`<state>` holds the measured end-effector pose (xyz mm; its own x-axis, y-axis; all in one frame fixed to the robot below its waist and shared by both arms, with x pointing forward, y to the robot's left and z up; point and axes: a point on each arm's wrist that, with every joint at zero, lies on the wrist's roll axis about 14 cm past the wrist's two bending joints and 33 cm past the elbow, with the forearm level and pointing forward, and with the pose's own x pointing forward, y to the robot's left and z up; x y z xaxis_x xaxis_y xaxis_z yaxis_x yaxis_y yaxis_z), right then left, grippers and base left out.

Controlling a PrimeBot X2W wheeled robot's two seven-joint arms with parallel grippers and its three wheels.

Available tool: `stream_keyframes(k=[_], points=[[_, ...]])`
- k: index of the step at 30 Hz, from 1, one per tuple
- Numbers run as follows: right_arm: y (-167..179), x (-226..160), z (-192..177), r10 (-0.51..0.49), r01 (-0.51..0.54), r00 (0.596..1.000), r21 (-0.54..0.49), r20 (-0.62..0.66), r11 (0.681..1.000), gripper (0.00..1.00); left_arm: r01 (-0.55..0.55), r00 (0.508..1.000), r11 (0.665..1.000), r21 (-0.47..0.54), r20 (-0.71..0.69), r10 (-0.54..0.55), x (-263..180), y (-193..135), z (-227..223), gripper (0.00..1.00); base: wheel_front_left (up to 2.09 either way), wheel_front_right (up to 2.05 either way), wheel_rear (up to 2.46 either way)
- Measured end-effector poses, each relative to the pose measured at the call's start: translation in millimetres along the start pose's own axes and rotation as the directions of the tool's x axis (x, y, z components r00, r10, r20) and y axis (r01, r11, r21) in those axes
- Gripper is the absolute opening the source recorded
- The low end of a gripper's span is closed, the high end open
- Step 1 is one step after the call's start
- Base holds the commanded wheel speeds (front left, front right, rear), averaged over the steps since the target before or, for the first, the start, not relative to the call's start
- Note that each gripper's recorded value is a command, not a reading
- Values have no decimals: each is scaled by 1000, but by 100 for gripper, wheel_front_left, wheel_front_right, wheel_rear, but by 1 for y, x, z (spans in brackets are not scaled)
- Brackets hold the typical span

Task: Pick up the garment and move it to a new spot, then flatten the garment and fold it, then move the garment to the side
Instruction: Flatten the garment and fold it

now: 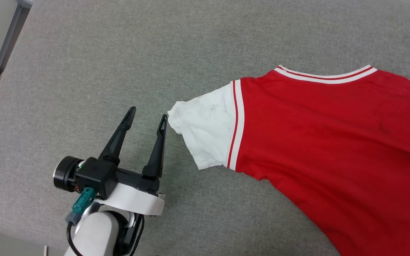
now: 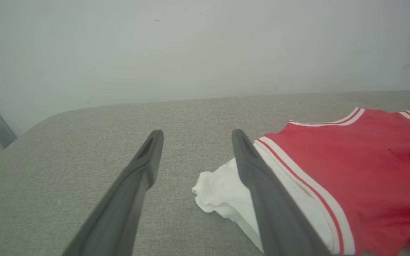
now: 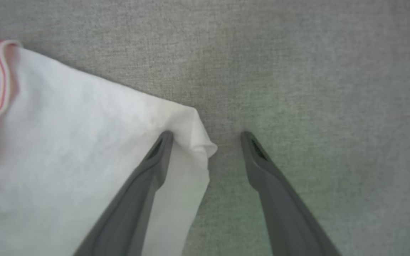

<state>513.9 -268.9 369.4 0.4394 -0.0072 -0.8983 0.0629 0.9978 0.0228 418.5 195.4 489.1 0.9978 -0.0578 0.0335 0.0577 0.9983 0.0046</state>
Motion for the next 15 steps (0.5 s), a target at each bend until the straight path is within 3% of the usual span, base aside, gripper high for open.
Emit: stream_keyframes(k=[6,7,8,15], points=[[6,7,-9,6,-6,1000,-26,-15,1000,99,-14,1000,1000,4,2,14,-1,5,1,100,0,0,0],[7,7,-10,7,-8,1000,-29,-13,1000,37,-15,1000,1000,4,3,15,-1,6,1,100,0,0,0],[8,7,-10,10,-10,1000,-34,-7,999,0,-13,1000,1000,3,4,13,-1,6,2,100,0,0,0],[7,-11,7,18,-12,990,-49,139,999,0,-19,1000,1000,1,13,19,-5,8,6,100,0,0,0]])
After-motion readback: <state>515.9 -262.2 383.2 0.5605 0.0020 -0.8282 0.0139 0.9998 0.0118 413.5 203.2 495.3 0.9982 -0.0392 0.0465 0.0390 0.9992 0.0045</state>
